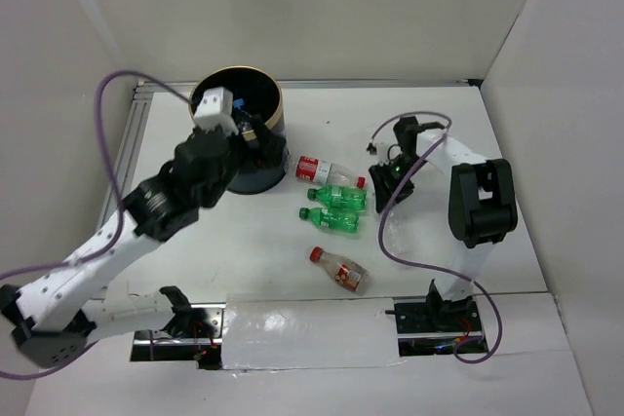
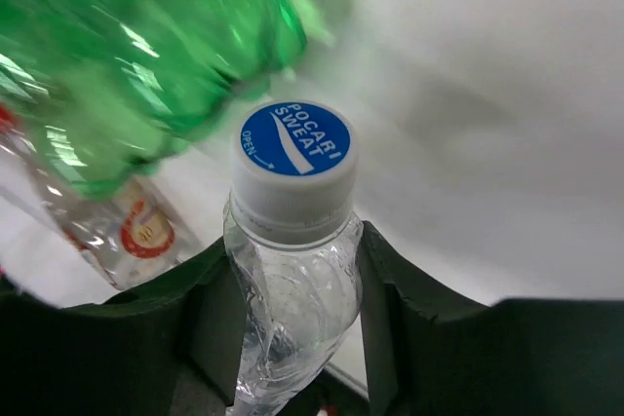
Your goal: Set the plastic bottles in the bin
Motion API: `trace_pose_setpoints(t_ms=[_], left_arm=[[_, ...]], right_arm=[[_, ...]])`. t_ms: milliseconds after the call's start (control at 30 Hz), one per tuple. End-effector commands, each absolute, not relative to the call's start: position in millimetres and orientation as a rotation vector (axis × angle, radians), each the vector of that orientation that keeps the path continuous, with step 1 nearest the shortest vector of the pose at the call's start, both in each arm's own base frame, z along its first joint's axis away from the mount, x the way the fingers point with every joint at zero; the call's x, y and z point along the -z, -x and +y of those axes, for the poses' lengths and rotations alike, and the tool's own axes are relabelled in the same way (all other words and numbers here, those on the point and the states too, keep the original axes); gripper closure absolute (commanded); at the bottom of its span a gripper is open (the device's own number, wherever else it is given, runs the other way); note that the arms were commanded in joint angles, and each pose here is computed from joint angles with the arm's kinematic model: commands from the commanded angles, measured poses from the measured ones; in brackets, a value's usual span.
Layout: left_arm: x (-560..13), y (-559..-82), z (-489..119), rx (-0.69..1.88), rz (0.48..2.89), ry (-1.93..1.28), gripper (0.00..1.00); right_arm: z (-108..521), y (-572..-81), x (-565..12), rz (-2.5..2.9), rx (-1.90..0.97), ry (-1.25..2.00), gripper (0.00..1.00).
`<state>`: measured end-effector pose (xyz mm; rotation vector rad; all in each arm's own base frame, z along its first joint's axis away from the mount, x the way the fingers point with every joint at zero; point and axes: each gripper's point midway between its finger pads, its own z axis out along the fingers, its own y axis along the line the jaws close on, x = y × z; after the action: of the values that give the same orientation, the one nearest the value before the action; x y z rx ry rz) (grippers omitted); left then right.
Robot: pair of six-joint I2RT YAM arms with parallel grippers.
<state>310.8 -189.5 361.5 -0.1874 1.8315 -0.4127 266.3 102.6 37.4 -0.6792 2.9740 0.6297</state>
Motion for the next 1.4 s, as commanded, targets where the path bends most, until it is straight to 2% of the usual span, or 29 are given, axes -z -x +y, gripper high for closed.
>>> trace_pose_setpoints(t_ms=[0, 67, 100, 133, 167, 200, 233, 300, 333, 433, 500, 533, 567, 600, 667, 833, 867, 900, 933, 967, 1000, 1067, 1133, 1233, 1300, 1367], left_arm=[[-303, -246, -212, 0.632, 2.019, 0.187, 0.0], [-269, -218, -225, 0.744, 2.139, 0.262, 0.0], [-259, -206, -228, 0.79, 2.168, 0.288, 0.0], [-226, -189, -233, 0.79, 2.244, 0.281, 0.0], [-216, -180, -240, 0.852, 2.274, 0.356, 0.0], [-208, -172, -246, 0.892, 2.292, 0.371, 0.0], [-186, -160, -252, 0.9, 2.34, 0.361, 0.0], [-182, -154, -265, 1.006, 2.351, 0.44, 0.0], [-169, -151, -266, 1.002, 2.387, 0.468, 0.0], [-155, -147, -282, 1.069, 2.437, 0.545, 0.0], [-147, -145, -292, 1.114, 2.46, 0.62, 0.0], [-145, -147, -298, 1.158, 2.447, 0.65, 0.0], [-142, -147, -302, 1.185, 2.446, 0.67, 0.0], [-137, -147, -307, 1.209, 2.455, 0.73, 0.0], [-139, -151, -317, 1.283, 2.427, 0.764, 0.0], [-111, -147, -325, 1.203, 2.547, 0.865, 0.0], [-106, -147, -325, 1.184, 2.558, 0.869, 0.0], [-109, -145, -331, 1.227, 2.567, 0.855, 0.0], [-107, -145, -333, 1.235, 2.576, 0.89, 0.0], [-104, -146, -335, 1.232, 2.578, 0.891, 0.0], [-94, -144, -337, 1.211, 2.607, 0.892, 0.0], [-95, -145, -347, 1.217, 2.633, 0.899, 0.0], [-73, -141, -348, 1.124, 2.71, 0.944, 0.0], [-56, -143, -355, 1.104, 2.75, 0.981, 0.0], [-45, -149, -369, 1.111, 2.763, 0.978, 0.0], [-37, -152, -378, 1.086, 2.804, 0.955, 0.0]], right_arm=[[104, -321, -115, 2.699, -0.656, 0.786, 1.0], [112, -341, -155, 2.56, -0.7, 0.858, 1.0], [119, -369, -203, 2.404, -0.665, 0.893, 1.0], [125, -379, -219, 2.343, -0.687, 0.929, 1.0], [137, -390, -247, 2.236, -0.731, 0.946, 1.0], [150, -407, -299, 2.065, -0.7, 0.973, 1.0], [166, -421, -322, 1.942, -0.7, 1.006, 1.0], [196, -428, -376, 1.729, -0.764, 1.006, 1.0], [217, -430, -423, 1.505, -0.735, 1.039, 1.0], [266, -416, -482, 1.191, -0.778, 1.018, 1.0], [292, -417, -489, 1.144, -0.791, 0.987, 1.0], [316, -402, -508, 1.077, -0.827, 1.016, 1.0], [335, -416, -492, 1.097, -0.861, 1.025, 1.0], [345, -409, -512, 1.057, -0.895, 1.013, 1.0], [381, -417, -494, 1.077, -0.953, 1.009, 1.0], [428, -417, -492, 1.038, -0.971, 0.949, 0.99], [432, -413, -492, 1.035, -0.978, 0.955, 0.96], [438, -424, -475, 1.07, -0.974, 0.945, 0.89], [445, -423, -467, 1.087, -0.995, 0.948, 0.7], [448, -429, -454, 1.127, -0.996, 0.944, 0.19], [449, -433, -441, 1.179, -1.002, 0.936, 0.0], [444, -443, -422, 1.246, -0.994, 0.926, 0.0], [427, -440, -433, 1.256, -0.986, 0.922, 0.0], [387, -442, -432, 1.317, -0.952, 0.905, 0.0], [357, -449, -399, 1.411, -0.938, 0.898, 0.0], [328, -432, -403, 1.42, -0.926, 0.9, 0.0]])
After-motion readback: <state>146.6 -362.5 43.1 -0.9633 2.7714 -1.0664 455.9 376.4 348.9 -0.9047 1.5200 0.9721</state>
